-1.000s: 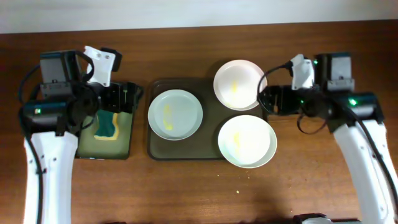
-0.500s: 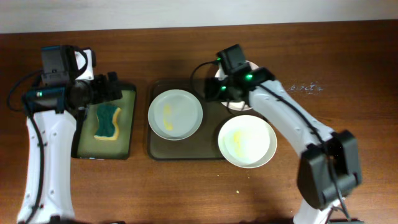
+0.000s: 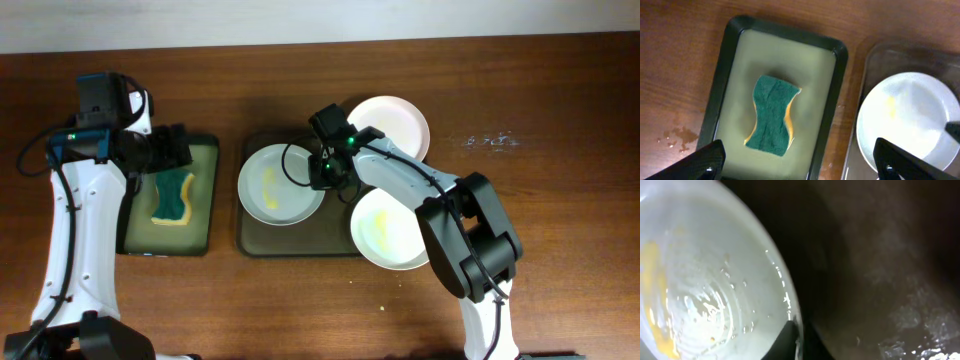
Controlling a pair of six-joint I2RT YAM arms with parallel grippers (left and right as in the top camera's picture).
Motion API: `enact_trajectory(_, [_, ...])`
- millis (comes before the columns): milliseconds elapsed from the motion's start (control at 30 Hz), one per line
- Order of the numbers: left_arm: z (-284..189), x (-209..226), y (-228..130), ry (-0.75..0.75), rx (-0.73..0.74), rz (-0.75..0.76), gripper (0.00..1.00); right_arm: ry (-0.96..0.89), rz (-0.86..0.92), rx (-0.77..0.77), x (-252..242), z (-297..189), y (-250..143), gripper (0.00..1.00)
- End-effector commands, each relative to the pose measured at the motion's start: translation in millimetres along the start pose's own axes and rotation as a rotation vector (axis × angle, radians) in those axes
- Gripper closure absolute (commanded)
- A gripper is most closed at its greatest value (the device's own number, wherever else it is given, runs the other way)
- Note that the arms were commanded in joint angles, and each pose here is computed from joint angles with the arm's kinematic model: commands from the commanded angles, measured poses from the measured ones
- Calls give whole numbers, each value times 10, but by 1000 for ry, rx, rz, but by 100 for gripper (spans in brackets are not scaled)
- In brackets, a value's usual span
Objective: Clean dirty plates on tray and stack at the side
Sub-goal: 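Grasp the green-yellow sponge from the soapy tray with left gripper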
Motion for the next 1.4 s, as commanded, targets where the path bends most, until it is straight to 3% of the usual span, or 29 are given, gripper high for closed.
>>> enact_trajectory(0, [119, 64, 11, 54, 32, 70, 16, -10, -10, 29, -5, 120, -44, 96])
enact_trajectory(133, [508, 205, -97, 168, 159, 77, 14, -17, -7, 48, -21, 141, -79, 96])
enact_trajectory(300, [1111, 271, -306, 189, 338, 73, 14, -17, -7, 49, -21, 141, -80, 96])
enact_trajectory(467, [1549, 354, -463, 207, 433, 55, 24, -18, -6, 53, -24, 141, -88, 96])
enact_trajectory(567, [1611, 367, -475, 209, 439, 53, 50, -18, -6, 53, -24, 141, -88, 96])
enact_trajectory(600, [1612, 364, -475, 209, 438, 54, 64, -18, -6, 53, -24, 141, -88, 96])
enact_trajectory(667, [1618, 363, -463, 208, 431, 54, 78, -20, -6, 57, -27, 140, -96, 96])
enact_trajectory(700, [1622, 361, -453, 207, 425, 54, 97, -20, -6, 58, -27, 140, -98, 96])
enact_trajectory(733, [1627, 360, -445, 206, 420, 53, 100, -20, -6, 58, -27, 140, -98, 96])
enact_trajectory(867, [1576, 269, -388, 136, 418, 39, 100, -25, -3, 52, -43, 139, -85, 96])
enact_trajectory(1100, [849, -288, 223, -121, 342, 102, 100, 26, 3, 74, 13, 137, -112, 96])
enact_trajectory(1167, [794, -597, 183, -246, 354, 126, 100, 34, 28, 86, 20, 135, -131, 96])
enact_trajectory(1367, [902, -1091, -142, -263, 427, 100, 100, 72, 129, 112, -67, 108, -119, 96])
Point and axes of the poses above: each gripper's point midway between its finger pads, its own z axis out along the fingers, its own x axis along the line the jaws close on, y = z × x, the point moved 6 cm from there along -z, back along the fingers, and after that the axes turned 7 degrees about -z, right-handed, at the moved point
